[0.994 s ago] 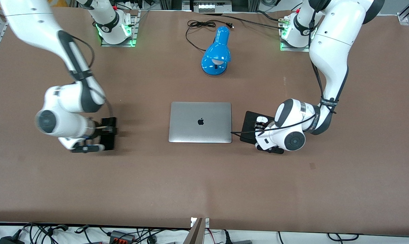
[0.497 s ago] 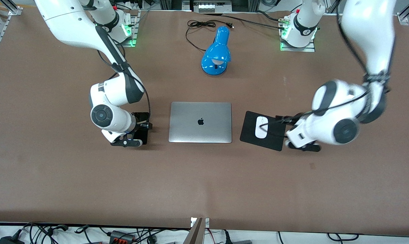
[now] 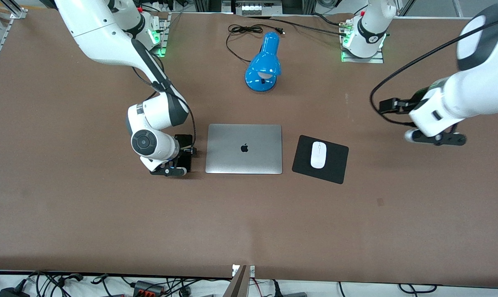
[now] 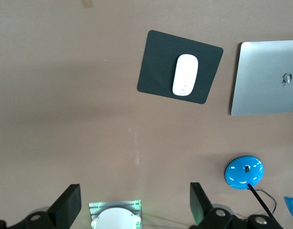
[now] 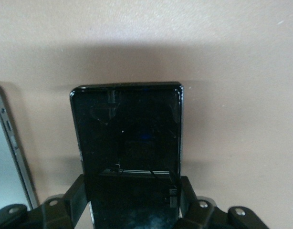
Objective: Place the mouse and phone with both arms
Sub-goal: 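Release the mouse on the pad and raise the left gripper away, then lower the phone beside the laptop and open the right gripper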
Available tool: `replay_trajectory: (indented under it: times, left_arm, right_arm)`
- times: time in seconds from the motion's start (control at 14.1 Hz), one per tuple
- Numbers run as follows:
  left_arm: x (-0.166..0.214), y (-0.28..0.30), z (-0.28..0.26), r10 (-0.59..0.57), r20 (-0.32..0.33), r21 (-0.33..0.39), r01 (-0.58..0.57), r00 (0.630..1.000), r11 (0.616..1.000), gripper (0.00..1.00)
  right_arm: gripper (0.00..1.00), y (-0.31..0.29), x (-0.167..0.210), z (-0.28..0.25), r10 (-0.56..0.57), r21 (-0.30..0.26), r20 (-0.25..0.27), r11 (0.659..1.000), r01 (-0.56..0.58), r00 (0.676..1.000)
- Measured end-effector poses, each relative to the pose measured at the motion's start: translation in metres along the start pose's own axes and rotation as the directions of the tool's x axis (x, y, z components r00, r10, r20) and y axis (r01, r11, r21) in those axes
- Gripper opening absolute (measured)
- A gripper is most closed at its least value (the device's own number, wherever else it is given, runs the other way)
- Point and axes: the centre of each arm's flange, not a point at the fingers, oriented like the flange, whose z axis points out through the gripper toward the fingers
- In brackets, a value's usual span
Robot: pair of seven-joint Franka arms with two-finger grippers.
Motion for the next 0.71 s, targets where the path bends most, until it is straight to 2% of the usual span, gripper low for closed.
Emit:
replay_trajectory:
  times: [0.35,0.64,0.71]
  left_arm:
    - [-0.009,-0.006,-0.024,-0.041,-0.060,-0.010,0.040,0.997,0.999,1.00]
    - [-0.006,-0.008,-0.022,-0.045,-0.064,-0.012,0.044,0.997,0.999,1.00]
    - [-0.006,-0.011,-0.022,-0.051,-0.064,-0.014,0.050,0.997,0.999,1.00]
  right_arm:
    - [0.80,-0.012,-0.004,0.000,-0.065,-0.005,-0.005,0.998,0.065,0.998]
    - [0.80,-0.012,-0.003,0.000,-0.067,-0.003,-0.011,0.998,0.067,0.998]
    - [0.87,-0.011,-0.002,-0.001,-0.066,-0.002,-0.015,0.998,0.066,0.998]
